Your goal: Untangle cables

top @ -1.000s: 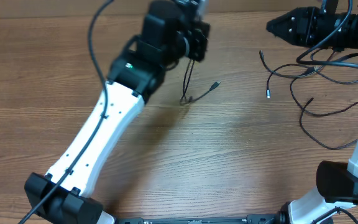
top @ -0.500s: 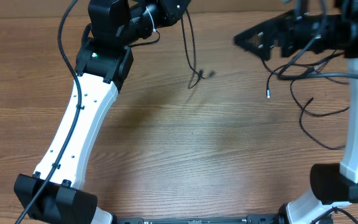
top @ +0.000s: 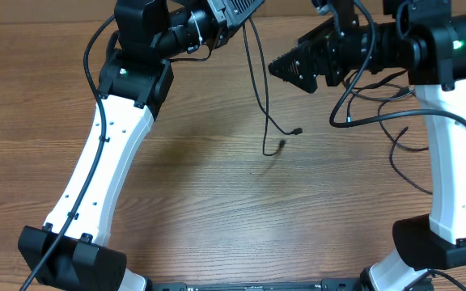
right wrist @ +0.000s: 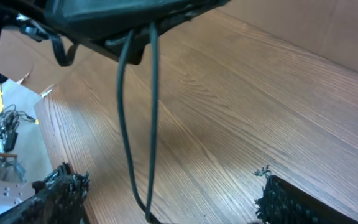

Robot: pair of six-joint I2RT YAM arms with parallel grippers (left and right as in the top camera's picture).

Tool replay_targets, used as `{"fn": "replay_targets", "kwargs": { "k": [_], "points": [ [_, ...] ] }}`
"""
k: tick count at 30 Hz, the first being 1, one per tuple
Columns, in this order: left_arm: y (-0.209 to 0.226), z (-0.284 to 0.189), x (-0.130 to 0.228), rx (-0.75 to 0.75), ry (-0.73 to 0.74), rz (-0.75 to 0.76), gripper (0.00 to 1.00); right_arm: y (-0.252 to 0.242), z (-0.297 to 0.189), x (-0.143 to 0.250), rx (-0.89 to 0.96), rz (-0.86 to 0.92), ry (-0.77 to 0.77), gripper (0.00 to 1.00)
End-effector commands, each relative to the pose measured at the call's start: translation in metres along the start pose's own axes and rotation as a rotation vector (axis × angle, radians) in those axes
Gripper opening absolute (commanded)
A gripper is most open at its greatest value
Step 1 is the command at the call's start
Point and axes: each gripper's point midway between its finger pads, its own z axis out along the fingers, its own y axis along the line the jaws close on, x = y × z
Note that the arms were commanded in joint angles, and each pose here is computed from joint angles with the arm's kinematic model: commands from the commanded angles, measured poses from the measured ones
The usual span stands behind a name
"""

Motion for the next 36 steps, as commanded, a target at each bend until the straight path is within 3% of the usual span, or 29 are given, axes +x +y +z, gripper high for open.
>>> {"fn": "replay_targets", "kwargs": {
  "k": [1,13,21,27,28,29,30,36],
  "points": [
    [-0.003,0.007,0.002,-0.004,-0.032,-0.047,0.04,0.015,0.002,-0.007,-0.016,-0.049,-0.014,0.84],
    [-0.007,0.029,0.023,-0.023,-0.054,-0.056,0.04,0.016,0.011,-0.006,0.022,-0.071,0.009,0.62],
    [-0.008,0.031,0.029,-0.023,-0.04,-0.058,0.04,0.011,0.013,-0.005,0.037,-0.049,0.017,0.05],
    [-0.006,0.031,0.031,-0.027,-0.031,-0.059,0.04,0.011,0.013,-0.005,0.037,-0.05,0.015,0.04],
    [-0.006,0.031,0.031,-0.028,-0.031,-0.059,0.2,0.011,0.013,-0.006,0.038,-0.052,0.013,0.04],
    [-0.006,0.031,0.031,-0.03,-0.03,-0.051,0.64,0.011,0.013,-0.007,0.039,-0.054,0.011,0.04],
    [-0.006,0.031,0.031,-0.03,-0.029,-0.03,1.0,0.009,0.013,-0.007,0.05,-0.049,0.009,0.04],
    [-0.006,0.02,0.032,0.004,0.058,0.147,1.0,-0.019,0.005,-0.007,0.173,0.016,0.006,0.04]
  ]
}}
